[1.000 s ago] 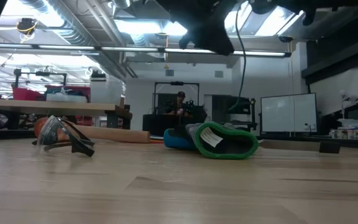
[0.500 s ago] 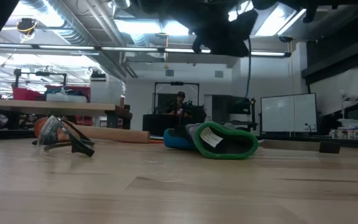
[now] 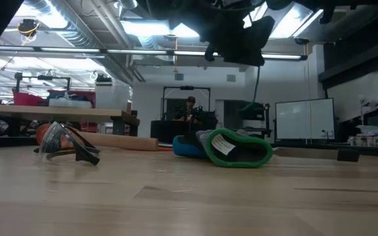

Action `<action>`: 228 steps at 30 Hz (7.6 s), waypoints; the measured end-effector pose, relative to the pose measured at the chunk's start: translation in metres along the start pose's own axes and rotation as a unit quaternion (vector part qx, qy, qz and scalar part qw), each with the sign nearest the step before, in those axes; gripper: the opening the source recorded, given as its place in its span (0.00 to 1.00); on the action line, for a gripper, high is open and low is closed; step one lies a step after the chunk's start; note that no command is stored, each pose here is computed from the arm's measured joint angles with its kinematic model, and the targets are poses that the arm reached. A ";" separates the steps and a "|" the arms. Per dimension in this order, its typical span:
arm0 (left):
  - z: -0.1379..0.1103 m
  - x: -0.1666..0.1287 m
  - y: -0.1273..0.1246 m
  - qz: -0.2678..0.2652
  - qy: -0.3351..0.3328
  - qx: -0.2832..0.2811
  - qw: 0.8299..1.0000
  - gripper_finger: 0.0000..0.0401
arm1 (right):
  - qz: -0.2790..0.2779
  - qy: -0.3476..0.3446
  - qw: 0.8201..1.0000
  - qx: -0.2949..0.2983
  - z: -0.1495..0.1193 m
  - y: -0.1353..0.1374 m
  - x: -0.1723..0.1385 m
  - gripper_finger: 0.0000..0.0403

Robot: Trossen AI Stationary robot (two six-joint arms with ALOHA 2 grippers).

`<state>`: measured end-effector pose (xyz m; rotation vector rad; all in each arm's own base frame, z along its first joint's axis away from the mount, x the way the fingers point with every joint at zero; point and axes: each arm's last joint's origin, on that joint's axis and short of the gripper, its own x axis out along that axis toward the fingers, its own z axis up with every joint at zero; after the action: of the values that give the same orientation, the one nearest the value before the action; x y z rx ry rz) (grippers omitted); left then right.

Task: Coil cords
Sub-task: Coil the green wire on the black spool

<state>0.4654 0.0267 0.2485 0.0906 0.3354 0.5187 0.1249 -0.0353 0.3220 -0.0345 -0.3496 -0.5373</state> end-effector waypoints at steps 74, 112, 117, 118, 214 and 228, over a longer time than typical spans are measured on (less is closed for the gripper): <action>-0.009 0.017 0.014 -0.002 0.005 -0.062 0.998 0.30 | 0.029 -0.031 0.999 0.010 0.005 0.002 0.001 0.01; -0.005 0.023 0.028 0.012 -0.015 -0.078 0.997 0.12 | 0.030 -0.020 0.999 0.020 0.003 0.002 0.001 0.01; -0.006 0.021 0.025 0.008 -0.012 -0.078 0.997 0.02 | 0.023 -0.020 0.999 0.020 0.003 0.001 0.001 0.01; -0.006 0.021 0.025 0.009 -0.013 -0.079 0.997 0.02 | 0.020 -0.019 0.999 0.020 0.003 0.001 0.001 0.01; -0.033 0.037 0.005 -0.497 0.095 -0.235 0.830 0.00 | -0.042 0.292 0.956 -0.010 -0.108 0.019 0.043 0.00; -0.027 0.041 0.015 -0.387 0.039 -0.199 0.899 0.00 | -0.081 0.210 0.974 0.013 -0.066 0.008 0.025 0.00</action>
<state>0.4824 0.0606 0.2140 -0.4522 0.3076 -0.2120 0.1697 -0.0485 0.2691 0.1323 0.0553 -0.6853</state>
